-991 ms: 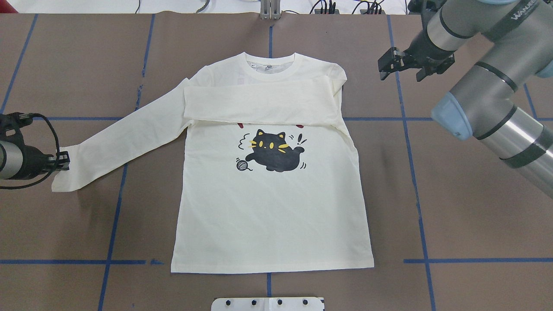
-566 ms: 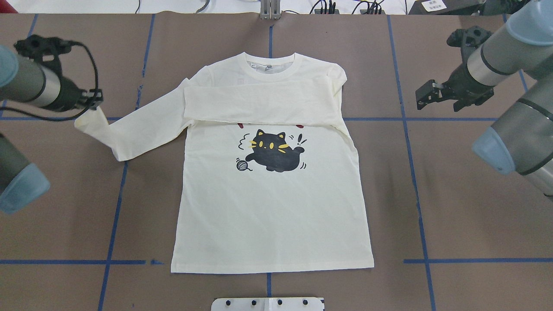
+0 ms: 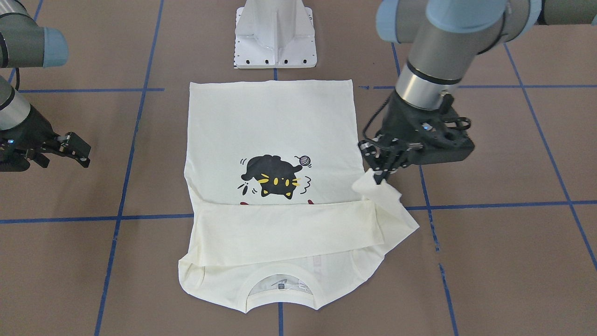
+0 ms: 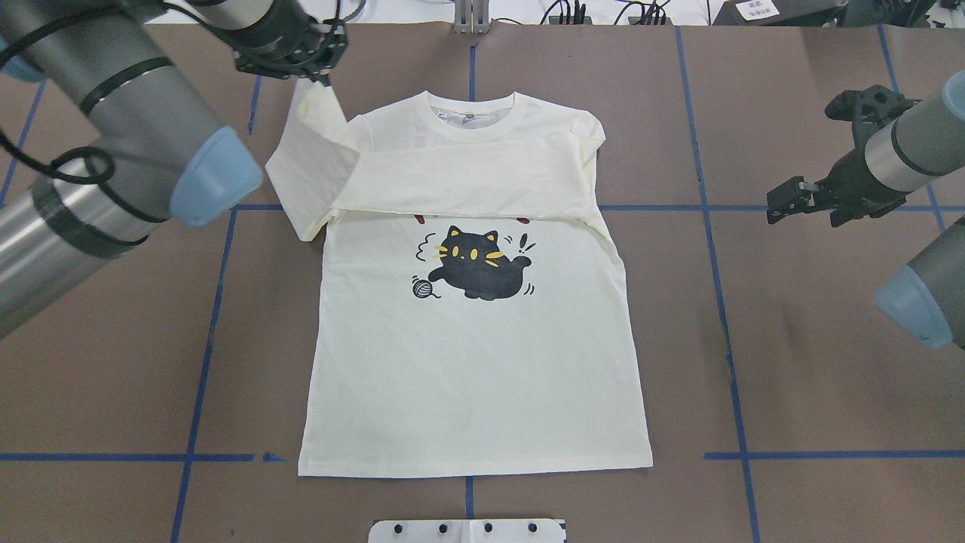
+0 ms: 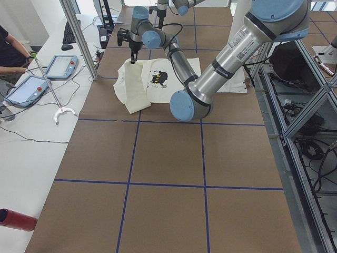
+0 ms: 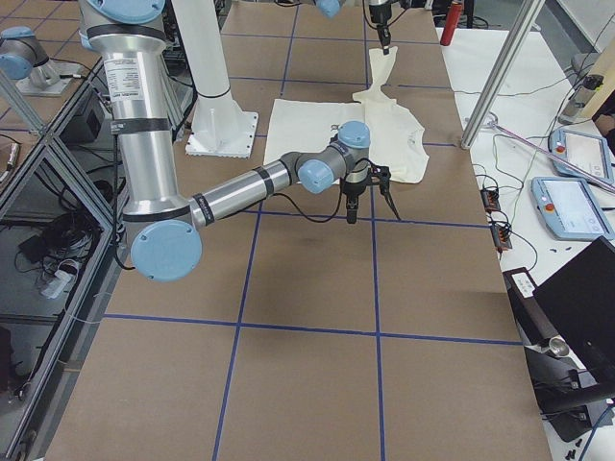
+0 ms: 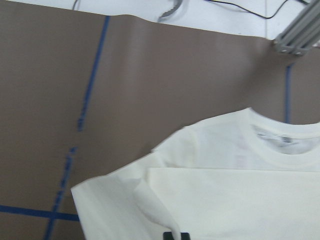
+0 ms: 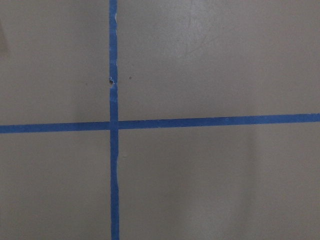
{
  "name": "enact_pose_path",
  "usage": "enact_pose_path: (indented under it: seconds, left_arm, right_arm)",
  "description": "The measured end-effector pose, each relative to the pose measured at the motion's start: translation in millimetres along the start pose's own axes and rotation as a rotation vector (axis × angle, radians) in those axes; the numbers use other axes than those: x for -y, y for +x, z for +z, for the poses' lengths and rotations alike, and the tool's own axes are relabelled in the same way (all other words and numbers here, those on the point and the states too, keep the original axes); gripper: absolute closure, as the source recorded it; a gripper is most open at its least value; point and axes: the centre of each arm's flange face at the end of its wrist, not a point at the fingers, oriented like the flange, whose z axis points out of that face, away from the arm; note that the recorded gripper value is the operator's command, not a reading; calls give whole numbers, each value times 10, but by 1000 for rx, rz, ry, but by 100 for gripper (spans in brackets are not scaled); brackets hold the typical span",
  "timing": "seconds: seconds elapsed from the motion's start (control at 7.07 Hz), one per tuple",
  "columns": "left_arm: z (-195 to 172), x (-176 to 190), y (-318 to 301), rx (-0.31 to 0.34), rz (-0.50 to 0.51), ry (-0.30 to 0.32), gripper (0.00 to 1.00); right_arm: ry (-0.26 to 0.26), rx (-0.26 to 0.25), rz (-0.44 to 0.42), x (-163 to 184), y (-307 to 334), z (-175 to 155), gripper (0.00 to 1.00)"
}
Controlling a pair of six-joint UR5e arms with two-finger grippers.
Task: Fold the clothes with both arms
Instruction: 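Carry the grasped cuff with the left gripper across the shirt toward the right gripper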
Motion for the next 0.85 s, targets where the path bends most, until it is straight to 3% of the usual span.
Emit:
enact_pose_path:
  seconds: [0.28,0.85]
  left_arm:
    - [470,-134,986,-85,-79,-39,100]
    - [1303,-402,1530,-130,-125,-33,100]
  right_arm:
    - [2,-4,3,-6,28,11,0]
    - [-6,-10,12,39,23,83,0]
